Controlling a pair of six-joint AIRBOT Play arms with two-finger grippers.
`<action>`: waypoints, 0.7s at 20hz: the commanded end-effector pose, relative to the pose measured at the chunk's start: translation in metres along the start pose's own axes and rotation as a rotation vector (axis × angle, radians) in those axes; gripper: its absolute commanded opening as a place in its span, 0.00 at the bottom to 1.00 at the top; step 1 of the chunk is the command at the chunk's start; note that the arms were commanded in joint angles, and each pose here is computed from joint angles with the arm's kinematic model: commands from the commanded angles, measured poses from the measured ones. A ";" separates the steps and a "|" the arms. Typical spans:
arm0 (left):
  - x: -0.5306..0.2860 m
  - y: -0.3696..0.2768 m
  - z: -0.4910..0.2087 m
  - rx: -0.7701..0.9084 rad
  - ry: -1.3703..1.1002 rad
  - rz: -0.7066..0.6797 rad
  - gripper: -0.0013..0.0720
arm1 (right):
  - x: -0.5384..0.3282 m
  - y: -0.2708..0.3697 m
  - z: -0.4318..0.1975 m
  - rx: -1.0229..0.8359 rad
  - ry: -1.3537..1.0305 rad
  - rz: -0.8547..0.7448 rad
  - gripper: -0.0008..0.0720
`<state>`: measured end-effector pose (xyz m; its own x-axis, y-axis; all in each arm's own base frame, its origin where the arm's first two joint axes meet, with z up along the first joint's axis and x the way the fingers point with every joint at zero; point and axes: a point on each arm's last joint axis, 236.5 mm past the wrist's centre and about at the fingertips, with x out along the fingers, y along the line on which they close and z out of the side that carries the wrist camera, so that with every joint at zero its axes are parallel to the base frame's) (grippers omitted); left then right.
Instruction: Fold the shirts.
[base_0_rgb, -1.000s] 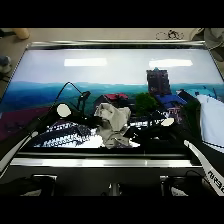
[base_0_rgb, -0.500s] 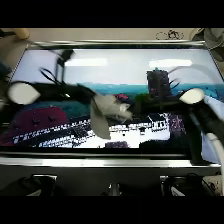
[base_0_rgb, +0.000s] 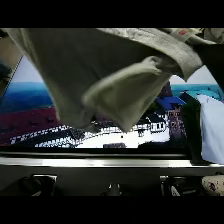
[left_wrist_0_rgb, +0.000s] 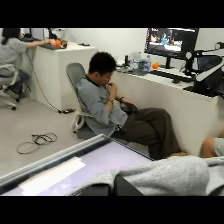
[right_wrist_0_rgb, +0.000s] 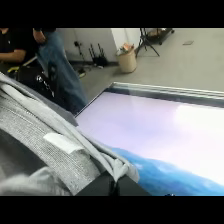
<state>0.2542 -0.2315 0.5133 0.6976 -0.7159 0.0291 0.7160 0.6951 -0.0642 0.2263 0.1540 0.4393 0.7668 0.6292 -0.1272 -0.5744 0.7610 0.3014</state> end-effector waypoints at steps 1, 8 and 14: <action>0.007 0.043 0.003 0.133 0.003 0.183 0.05 | -0.001 -0.018 -0.012 0.034 0.064 -0.080 0.04; 0.139 0.195 -0.128 -0.023 0.221 0.432 0.05 | 0.141 -0.141 -0.099 0.251 0.401 -0.200 0.04; 0.202 0.175 -0.381 -0.494 0.798 0.242 0.81 | 0.213 -0.217 -0.212 0.418 0.674 -0.272 0.04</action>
<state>0.5322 -0.2404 0.2425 0.7658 -0.4157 -0.4908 0.3740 0.9086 -0.1860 0.4376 0.1473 0.2043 0.5640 0.4793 -0.6724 -0.1984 0.8691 0.4531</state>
